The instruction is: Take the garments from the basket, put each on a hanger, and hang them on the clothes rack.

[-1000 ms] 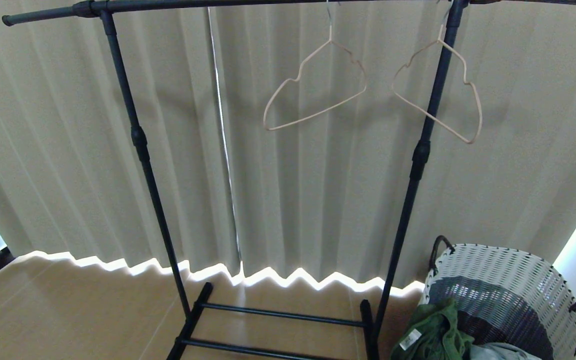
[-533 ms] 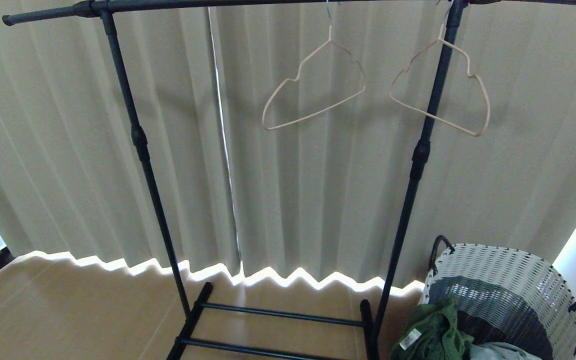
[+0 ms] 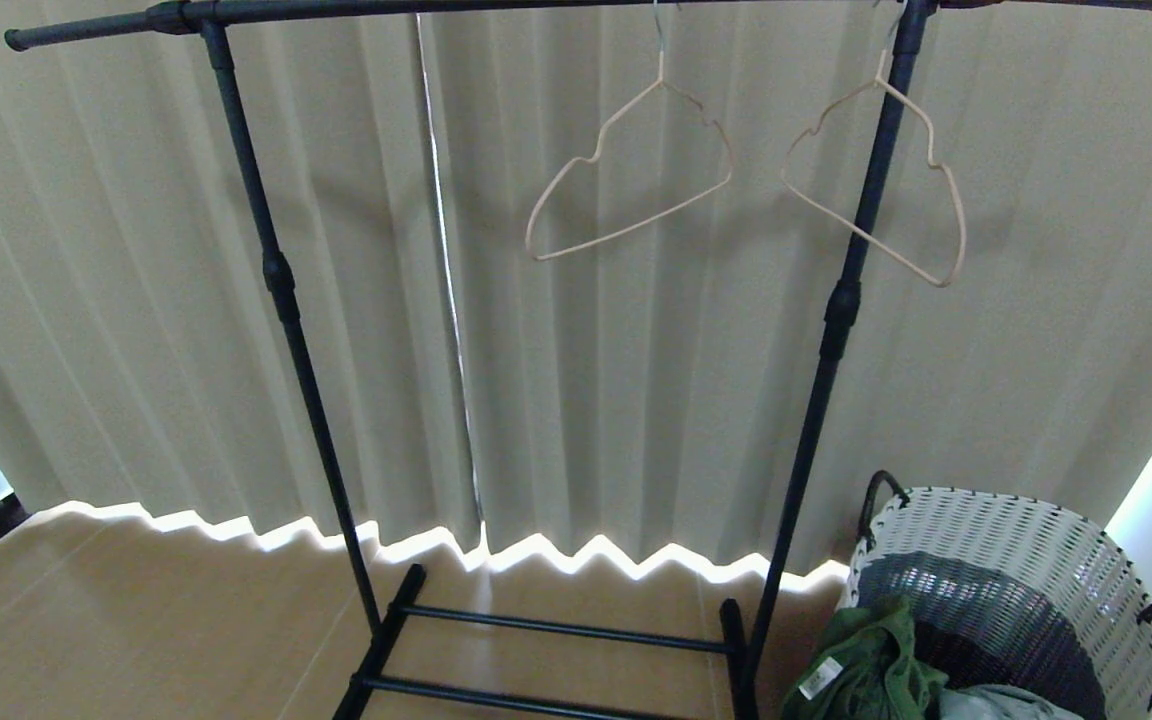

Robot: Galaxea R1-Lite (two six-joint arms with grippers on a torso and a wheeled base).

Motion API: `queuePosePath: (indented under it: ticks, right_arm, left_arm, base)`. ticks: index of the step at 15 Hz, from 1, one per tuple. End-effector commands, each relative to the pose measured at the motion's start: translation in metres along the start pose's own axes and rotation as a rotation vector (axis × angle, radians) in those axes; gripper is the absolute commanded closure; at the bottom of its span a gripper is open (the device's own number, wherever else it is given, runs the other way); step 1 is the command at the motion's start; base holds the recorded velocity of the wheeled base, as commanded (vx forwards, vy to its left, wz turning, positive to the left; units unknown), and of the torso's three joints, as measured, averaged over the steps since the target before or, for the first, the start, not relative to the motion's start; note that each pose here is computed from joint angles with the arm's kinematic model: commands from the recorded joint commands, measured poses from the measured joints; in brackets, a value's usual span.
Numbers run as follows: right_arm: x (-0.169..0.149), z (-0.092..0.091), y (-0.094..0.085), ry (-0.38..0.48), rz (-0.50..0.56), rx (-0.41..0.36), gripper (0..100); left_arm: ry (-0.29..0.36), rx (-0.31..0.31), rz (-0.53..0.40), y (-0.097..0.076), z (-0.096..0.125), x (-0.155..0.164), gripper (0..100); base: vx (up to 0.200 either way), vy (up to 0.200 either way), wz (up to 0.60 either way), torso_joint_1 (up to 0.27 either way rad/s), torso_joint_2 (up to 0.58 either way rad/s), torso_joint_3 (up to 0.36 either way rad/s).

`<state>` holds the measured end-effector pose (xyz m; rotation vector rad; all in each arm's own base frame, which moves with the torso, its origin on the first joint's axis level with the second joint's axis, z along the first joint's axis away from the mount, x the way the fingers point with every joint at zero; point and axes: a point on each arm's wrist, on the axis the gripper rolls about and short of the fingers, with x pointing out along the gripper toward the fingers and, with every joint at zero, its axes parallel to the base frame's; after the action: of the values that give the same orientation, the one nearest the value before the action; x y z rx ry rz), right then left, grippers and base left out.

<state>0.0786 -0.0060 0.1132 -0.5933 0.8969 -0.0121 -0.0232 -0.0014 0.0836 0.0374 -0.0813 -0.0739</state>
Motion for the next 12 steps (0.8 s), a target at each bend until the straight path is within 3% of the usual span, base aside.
queuePosePath:
  ticks: [1, 3, 9, 12]
  right_arm:
    - [0.042, 0.007, 0.007, 0.196, 0.12, -0.055, 0]
    - [0.058, 0.01, 0.008, 0.278, 0.163, -0.079, 0]
    - [0.089, 0.017, 0.008, 0.322, 0.171, -0.068, 0]
    - [0.112, 0.013, -0.005, 0.344, 0.134, -0.041, 0]
  left_arm:
    - [0.0, 0.0, 0.0, 0.0, 0.0, 0.0, 0]
    - [0.0, 0.0, 0.0, 0.0, 0.0, 0.0, 0]
    - [0.0, 0.0, 0.0, 0.0, 0.0, 0.0, 0]
    - [0.0, 0.0, 0.0, 0.0, 0.0, 0.0, 0]
  base:
    - [0.0, 0.0, 0.0, 0.0, 0.0, 0.0]
    - [0.0, 0.0, 0.0, 0.0, 0.0, 0.0]
    - [0.0, 0.0, 0.0, 0.0, 0.0, 0.0]
    - [0.0, 0.0, 0.0, 0.0, 0.0, 0.0]
